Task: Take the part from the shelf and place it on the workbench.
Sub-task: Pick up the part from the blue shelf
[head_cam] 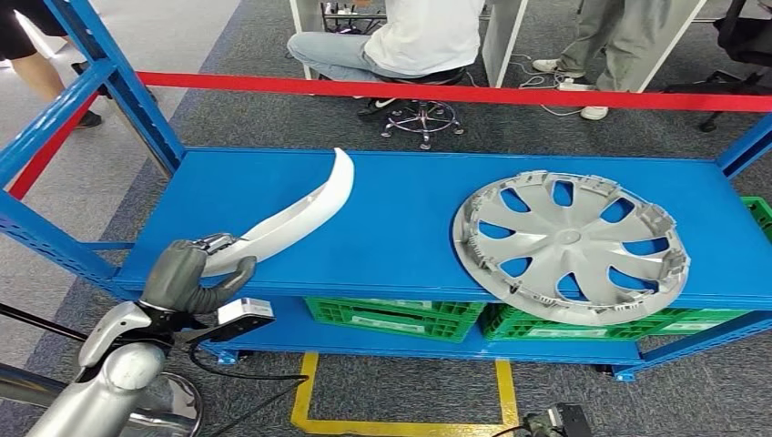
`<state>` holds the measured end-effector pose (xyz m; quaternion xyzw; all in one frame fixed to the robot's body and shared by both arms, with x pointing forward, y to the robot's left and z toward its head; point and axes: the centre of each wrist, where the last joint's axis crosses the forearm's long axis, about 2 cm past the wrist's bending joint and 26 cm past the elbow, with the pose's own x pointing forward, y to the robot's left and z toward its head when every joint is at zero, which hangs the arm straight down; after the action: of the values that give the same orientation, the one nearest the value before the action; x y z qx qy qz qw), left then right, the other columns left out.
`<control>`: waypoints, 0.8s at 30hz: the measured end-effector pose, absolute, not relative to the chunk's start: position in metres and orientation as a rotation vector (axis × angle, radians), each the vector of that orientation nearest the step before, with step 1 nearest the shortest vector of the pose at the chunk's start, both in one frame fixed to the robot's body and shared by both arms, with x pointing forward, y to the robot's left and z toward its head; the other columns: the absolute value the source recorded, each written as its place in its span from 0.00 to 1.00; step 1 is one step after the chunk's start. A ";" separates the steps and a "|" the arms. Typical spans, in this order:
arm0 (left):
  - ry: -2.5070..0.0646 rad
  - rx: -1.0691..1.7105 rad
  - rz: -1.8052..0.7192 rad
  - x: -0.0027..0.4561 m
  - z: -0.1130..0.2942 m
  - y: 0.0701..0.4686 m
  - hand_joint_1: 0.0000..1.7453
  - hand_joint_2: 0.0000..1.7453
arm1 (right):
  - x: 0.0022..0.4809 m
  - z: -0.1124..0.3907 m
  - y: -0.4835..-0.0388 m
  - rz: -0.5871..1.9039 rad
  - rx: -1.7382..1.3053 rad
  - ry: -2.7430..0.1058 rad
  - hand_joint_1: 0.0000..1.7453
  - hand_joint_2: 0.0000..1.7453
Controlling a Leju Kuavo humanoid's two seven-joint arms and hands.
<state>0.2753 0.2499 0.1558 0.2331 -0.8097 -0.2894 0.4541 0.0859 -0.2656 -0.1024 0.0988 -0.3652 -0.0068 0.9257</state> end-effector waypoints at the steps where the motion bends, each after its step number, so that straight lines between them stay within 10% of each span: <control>1: -2.014 0.566 -0.704 0.273 0.157 0.249 1.00 1.00 | 0.086 -0.102 -0.266 -0.015 0.201 -0.750 0.00 0.00; 24: -2.195 0.400 -0.346 0.194 0.153 0.222 1.00 1.00 | 0.078 -0.105 -0.274 -0.064 0.014 -0.718 0.00 0.00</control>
<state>0.1944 0.2220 0.1527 0.1603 -0.8787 -0.1384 0.4277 0.0780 -0.2738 -0.1047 0.0069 -0.3511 -0.0311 0.9358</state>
